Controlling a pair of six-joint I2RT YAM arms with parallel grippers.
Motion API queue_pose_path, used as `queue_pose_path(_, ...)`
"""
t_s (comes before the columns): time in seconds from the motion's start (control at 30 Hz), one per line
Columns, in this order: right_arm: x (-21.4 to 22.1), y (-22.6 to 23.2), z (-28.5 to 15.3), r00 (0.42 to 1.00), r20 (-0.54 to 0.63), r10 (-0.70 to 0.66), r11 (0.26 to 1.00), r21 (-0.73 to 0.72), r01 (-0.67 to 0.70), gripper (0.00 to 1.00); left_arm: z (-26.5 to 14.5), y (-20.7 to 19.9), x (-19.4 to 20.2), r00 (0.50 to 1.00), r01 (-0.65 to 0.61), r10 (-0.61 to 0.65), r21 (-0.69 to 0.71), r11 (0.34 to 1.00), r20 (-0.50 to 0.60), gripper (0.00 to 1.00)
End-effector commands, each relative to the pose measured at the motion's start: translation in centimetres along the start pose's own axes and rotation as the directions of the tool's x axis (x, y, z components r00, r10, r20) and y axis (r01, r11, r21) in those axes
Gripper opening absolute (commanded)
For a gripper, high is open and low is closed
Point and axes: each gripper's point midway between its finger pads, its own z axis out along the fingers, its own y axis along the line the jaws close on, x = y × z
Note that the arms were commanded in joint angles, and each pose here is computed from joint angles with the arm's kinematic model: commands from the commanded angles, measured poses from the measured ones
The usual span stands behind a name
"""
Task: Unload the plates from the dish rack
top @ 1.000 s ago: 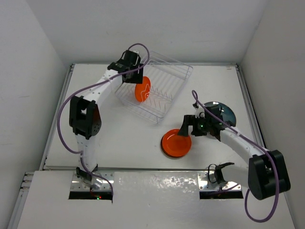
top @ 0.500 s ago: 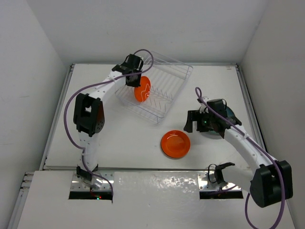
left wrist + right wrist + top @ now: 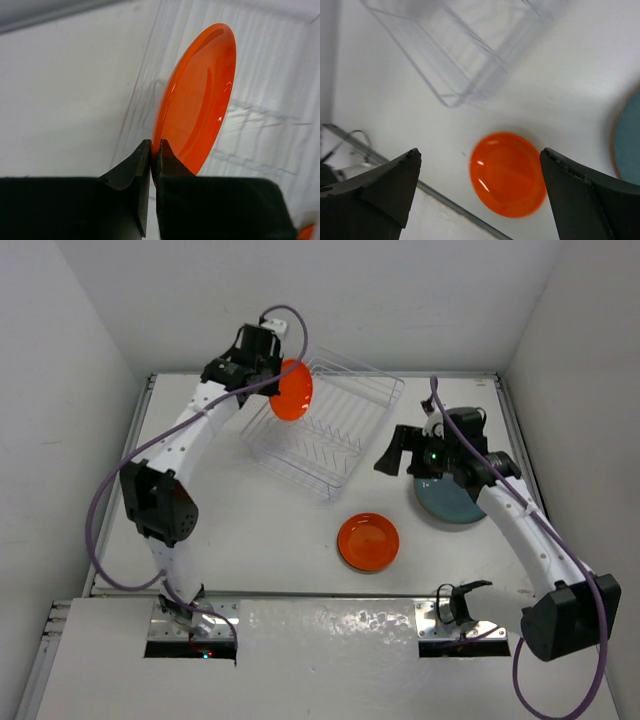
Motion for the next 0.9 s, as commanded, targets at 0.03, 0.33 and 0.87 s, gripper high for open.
queue_pose_path(0.03,-7.5,6.4,-0.8,0.987,0.161,0.0,0.971,-0.238,0.039,0.99,-8.6,-4.0,-7.4,0.969,0.089,-0.153,0.304,0.949,0.196,0.0)
queue_pose_path(0.33,-14.6,10.7,-0.6,0.955,0.295,-0.042,0.916,-0.37,0.154,0.99,-13.2,-14.7,-5.2,0.946,0.171,-0.323,0.858,0.484,-0.006,0.0)
queue_pose_path(0.87,-7.5,6.1,0.6,0.978,0.203,-0.042,0.957,-0.273,0.098,0.0,-10.1,-12.4,-2.2,0.931,0.301,-0.356,0.711,0.635,-0.076,1.0)
